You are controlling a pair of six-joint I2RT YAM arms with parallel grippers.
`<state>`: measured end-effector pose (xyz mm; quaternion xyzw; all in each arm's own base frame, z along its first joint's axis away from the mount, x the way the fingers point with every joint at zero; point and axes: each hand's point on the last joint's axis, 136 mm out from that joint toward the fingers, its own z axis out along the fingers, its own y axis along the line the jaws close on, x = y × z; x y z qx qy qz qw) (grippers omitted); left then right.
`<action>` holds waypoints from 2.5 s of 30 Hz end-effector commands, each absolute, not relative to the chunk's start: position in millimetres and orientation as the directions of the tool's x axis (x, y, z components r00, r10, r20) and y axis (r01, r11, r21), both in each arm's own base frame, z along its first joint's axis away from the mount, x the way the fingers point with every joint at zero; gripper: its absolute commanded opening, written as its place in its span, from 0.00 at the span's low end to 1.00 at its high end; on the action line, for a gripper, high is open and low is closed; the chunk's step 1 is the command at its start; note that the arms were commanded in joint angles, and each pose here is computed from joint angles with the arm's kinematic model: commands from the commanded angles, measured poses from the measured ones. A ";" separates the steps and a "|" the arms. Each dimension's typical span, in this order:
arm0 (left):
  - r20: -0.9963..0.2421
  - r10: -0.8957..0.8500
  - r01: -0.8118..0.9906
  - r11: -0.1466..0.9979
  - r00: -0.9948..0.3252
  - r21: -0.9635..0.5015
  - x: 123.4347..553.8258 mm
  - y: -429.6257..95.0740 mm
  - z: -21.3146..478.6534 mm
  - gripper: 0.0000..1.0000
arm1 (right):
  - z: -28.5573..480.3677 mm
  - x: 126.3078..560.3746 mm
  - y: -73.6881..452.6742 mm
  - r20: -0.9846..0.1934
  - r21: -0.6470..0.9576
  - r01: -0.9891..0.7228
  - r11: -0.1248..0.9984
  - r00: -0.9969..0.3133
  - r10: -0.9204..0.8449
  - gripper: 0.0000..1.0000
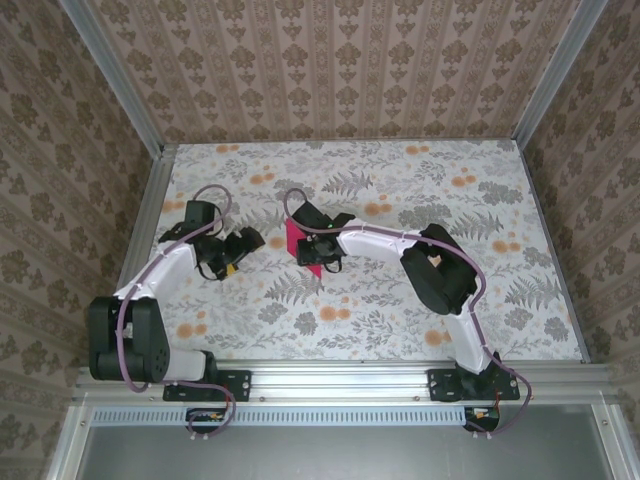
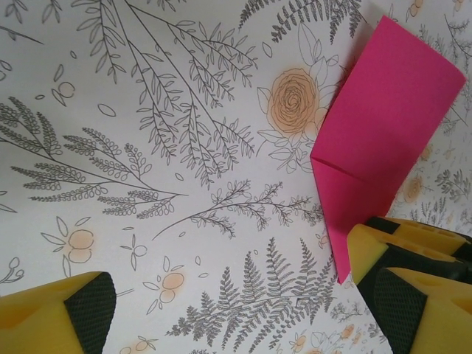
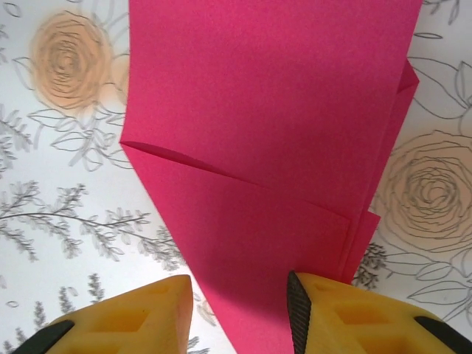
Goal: Fold a paper plane with a square sheet of paper (pick it up from the middle)
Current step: Move the paper to the center of the table, then fold the wing for the fifth time at the center of the table.
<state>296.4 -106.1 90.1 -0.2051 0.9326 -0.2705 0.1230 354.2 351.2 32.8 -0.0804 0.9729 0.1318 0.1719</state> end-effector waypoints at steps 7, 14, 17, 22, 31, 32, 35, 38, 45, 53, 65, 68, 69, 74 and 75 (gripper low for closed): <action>-0.083 -0.401 -0.284 0.767 -0.912 -0.575 293.6 -126.6 86.0 0.94 | 5.6 332.1 322.9 -0.264 0.254 -0.199 0.947 -0.956 -0.130 0.45; -0.048 -0.365 -0.257 0.737 -0.930 -0.625 287.6 -158.0 82.8 0.91 | 4.0 300.6 308.3 -0.204 0.387 -0.209 0.898 -0.969 -0.138 0.46; -0.025 -0.349 -0.251 0.720 -0.937 -0.647 281.9 -174.5 79.8 0.88 | -1.5 284.2 297.0 -0.174 0.425 -0.210 0.880 -0.974 -0.148 0.46; 0.016 -0.312 -0.241 0.702 -0.950 -0.670 268.8 -207.0 73.0 0.78 | -4.6 270.5 283.9 -0.161 0.458 -0.211 0.864 -0.975 -0.152 0.46; 0.054 -0.317 -0.267 0.682 -0.947 -0.681 268.5 -246.2 52.5 0.52 | -10.2 274.6 269.4 -0.155 0.512 -0.143 0.847 -0.985 -0.073 0.45; 0.053 -0.317 -0.267 0.682 -0.947 -0.681 269.9 -248.8 51.7 0.51 | -9.8 275.3 268.6 -0.159 0.514 -0.142 0.846 -0.985 -0.068 0.45; 0.059 -0.307 -0.268 0.701 -0.950 -0.660 271.6 -251.6 45.4 0.49 | -11.9 276.1 264.7 -0.157 0.510 -0.134 0.849 -0.986 -0.061 0.45; 0.057 -0.308 -0.271 0.716 -0.950 -0.644 273.2 -250.2 41.0 0.48 | -14.3 275.5 261.6 -0.153 0.510 -0.126 0.851 -0.987 -0.055 0.45; 0.063 -0.300 -0.265 0.702 -0.952 -0.661 278.4 -257.2 37.2 0.38 | -17.8 274.6 259.3 -0.147 0.510 -0.119 0.852 -0.988 -0.050 0.44; 0.067 -0.290 -0.258 0.693 -0.955 -0.673 285.9 -264.4 35.4 0.34 | -18.2 275.3 258.7 -0.145 0.510 -0.110 0.853 -0.989 -0.041 0.44; 0.064 -0.256 -0.225 0.673 -0.965 -0.704 292.5 -279.4 42.2 0.23 | -15.6 277.7 258.7 -0.158 0.515 -0.113 0.850 -0.987 -0.035 0.45; 0.063 -0.248 -0.220 0.676 -0.967 -0.703 292.2 -281.9 42.5 0.15 | -10.0 282.0 261.5 -0.189 0.525 -0.135 0.840 -0.981 -0.040 0.46; 0.065 -0.247 -0.221 0.681 -0.967 -0.698 291.0 -281.3 41.1 0.13 | -6.7 284.3 263.0 -0.205 0.529 -0.146 0.836 -0.978 -0.042 0.46; 0.062 -0.234 -0.216 0.725 -0.970 -0.654 286.8 -278.8 39.9 0.05 | 14.4 297.7 267.4 -0.318 0.523 -0.238 0.818 -0.945 -0.072 0.51; 0.063 -0.234 -0.218 0.732 -0.970 -0.645 285.7 -278.2 40.2 0.04 | 18.7 300.2 267.4 -0.345 0.516 -0.261 0.816 -0.935 -0.081 0.51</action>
